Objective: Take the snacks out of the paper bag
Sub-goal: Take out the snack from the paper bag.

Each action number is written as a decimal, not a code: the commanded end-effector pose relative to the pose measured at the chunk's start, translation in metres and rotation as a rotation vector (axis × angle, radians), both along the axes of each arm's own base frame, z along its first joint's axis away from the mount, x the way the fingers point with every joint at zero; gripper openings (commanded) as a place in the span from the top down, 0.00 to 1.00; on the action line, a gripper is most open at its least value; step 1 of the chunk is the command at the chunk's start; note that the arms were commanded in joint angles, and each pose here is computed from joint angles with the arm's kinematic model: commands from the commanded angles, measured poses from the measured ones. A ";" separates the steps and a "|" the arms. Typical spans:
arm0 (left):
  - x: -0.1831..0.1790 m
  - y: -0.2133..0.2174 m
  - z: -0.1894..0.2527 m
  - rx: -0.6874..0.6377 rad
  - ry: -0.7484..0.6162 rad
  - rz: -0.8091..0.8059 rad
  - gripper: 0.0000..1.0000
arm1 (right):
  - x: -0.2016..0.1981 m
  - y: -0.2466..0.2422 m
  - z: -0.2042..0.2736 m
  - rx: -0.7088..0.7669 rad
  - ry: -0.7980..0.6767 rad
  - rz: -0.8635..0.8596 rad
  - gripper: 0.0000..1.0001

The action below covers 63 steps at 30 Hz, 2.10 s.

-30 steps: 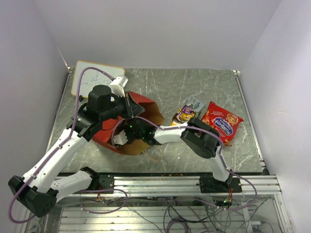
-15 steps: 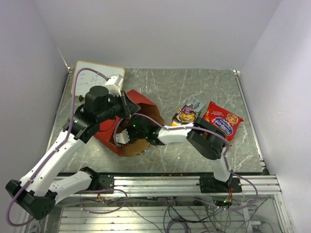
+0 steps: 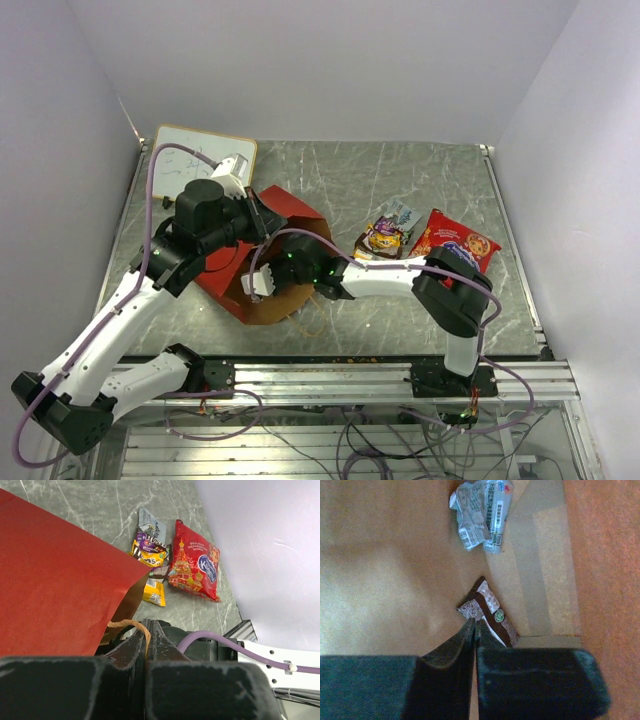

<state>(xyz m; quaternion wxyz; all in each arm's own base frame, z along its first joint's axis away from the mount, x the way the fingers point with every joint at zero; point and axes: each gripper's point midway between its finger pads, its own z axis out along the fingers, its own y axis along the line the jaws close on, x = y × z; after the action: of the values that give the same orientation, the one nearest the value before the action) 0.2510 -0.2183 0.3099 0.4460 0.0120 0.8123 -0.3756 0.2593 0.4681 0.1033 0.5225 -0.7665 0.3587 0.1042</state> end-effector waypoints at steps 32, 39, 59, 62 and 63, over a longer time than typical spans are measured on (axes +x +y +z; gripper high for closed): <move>-0.017 -0.016 0.014 0.004 0.049 -0.135 0.93 | 0.075 0.047 -0.062 0.014 0.073 -0.234 0.35; -0.019 -0.006 0.009 0.029 0.058 -0.094 0.93 | 0.096 0.031 -0.077 -0.058 -0.004 -0.342 0.45; -0.013 0.003 0.008 0.070 0.045 -0.045 0.93 | 0.102 0.034 -0.051 -0.017 0.016 -0.370 1.00; -0.011 0.003 0.006 0.074 0.051 -0.037 0.93 | 0.094 0.035 -0.039 0.004 0.028 -0.339 1.00; -0.010 0.003 0.006 0.075 0.051 -0.035 0.93 | 0.092 0.033 -0.035 0.009 0.026 -0.327 1.00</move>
<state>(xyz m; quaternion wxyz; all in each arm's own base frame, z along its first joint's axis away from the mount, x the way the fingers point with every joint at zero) 0.2386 -0.2163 0.3020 0.3994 0.0311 0.8450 -0.3542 0.3554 0.5017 0.0298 0.5067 -0.7046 0.4967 0.0084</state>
